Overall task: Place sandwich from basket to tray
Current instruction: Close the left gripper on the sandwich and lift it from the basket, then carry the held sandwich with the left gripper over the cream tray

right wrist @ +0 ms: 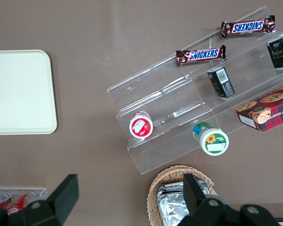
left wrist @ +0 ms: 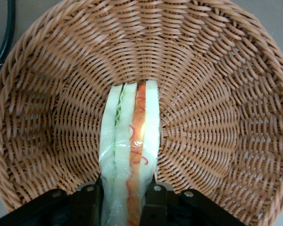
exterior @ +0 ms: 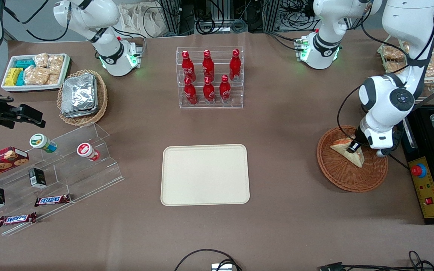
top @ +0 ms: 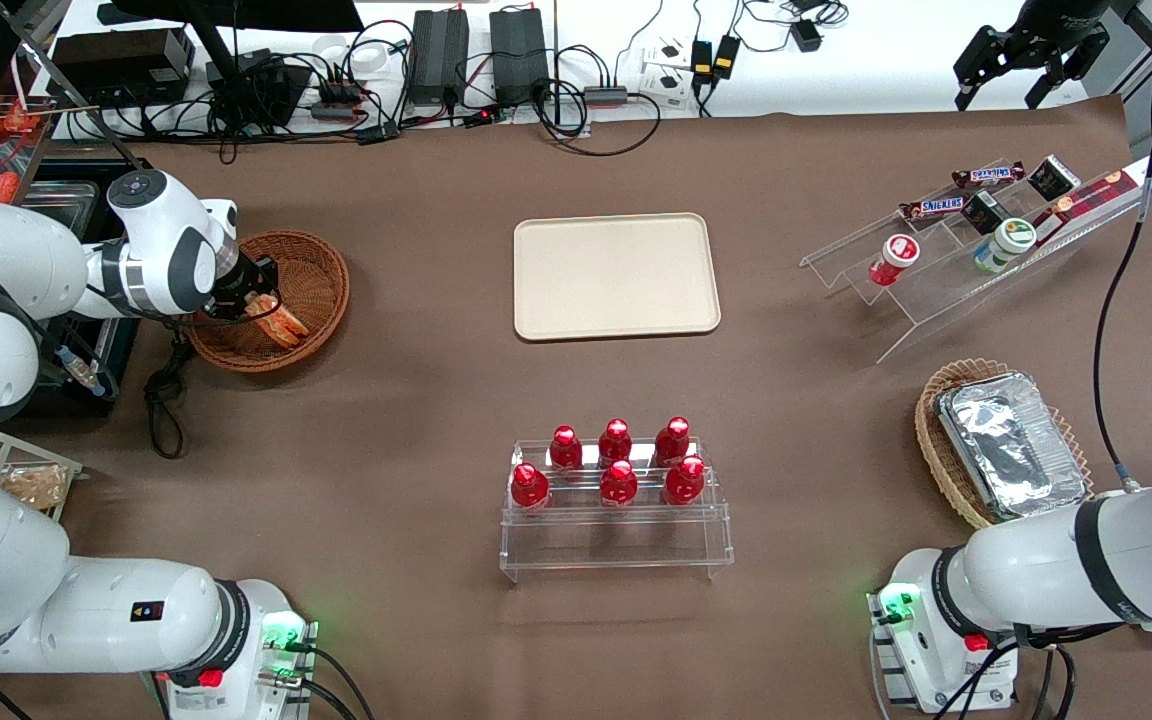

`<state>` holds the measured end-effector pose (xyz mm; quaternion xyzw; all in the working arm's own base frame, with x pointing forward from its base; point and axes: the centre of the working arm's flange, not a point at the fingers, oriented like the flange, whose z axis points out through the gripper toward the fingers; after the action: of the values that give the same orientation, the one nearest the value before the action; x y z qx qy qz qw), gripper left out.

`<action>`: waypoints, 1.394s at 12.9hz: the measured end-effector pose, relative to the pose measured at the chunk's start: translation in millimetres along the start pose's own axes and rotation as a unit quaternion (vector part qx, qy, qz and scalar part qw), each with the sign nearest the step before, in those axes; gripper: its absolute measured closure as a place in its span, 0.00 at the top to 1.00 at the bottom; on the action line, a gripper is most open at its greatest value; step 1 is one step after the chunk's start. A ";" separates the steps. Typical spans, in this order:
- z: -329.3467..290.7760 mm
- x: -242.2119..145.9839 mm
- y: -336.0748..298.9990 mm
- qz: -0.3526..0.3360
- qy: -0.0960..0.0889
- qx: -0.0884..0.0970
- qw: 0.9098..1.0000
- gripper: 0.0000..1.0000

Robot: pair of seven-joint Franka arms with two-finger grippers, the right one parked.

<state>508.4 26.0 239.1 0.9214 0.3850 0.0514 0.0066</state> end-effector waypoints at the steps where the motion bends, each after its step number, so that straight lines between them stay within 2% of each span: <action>1: -2.4 -0.2 3.0 0.010 0.004 -0.001 1.000 0.30; 3: -11.1 -2.1 10.0 0.064 0.011 0.003 0.998 0.26; 4: -18.3 -5.9 16.8 0.100 0.007 0.008 0.995 0.21; 5: -28.1 -12.1 27.3 0.134 0.001 0.012 0.991 0.19; 8: -79.2 -27.1 67.4 0.232 -0.015 0.034 0.972 0.19; 10: -116.6 -30.6 92.3 0.287 -0.016 0.049 0.956 0.19; 15: -155.0 -63.7 143.3 0.383 -0.004 0.033 0.923 0.19; 18: -171.7 -75.8 167.2 0.407 -0.008 0.032 0.913 0.16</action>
<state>556.9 -150.2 411.7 0.9984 -0.0214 0.0303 -0.0415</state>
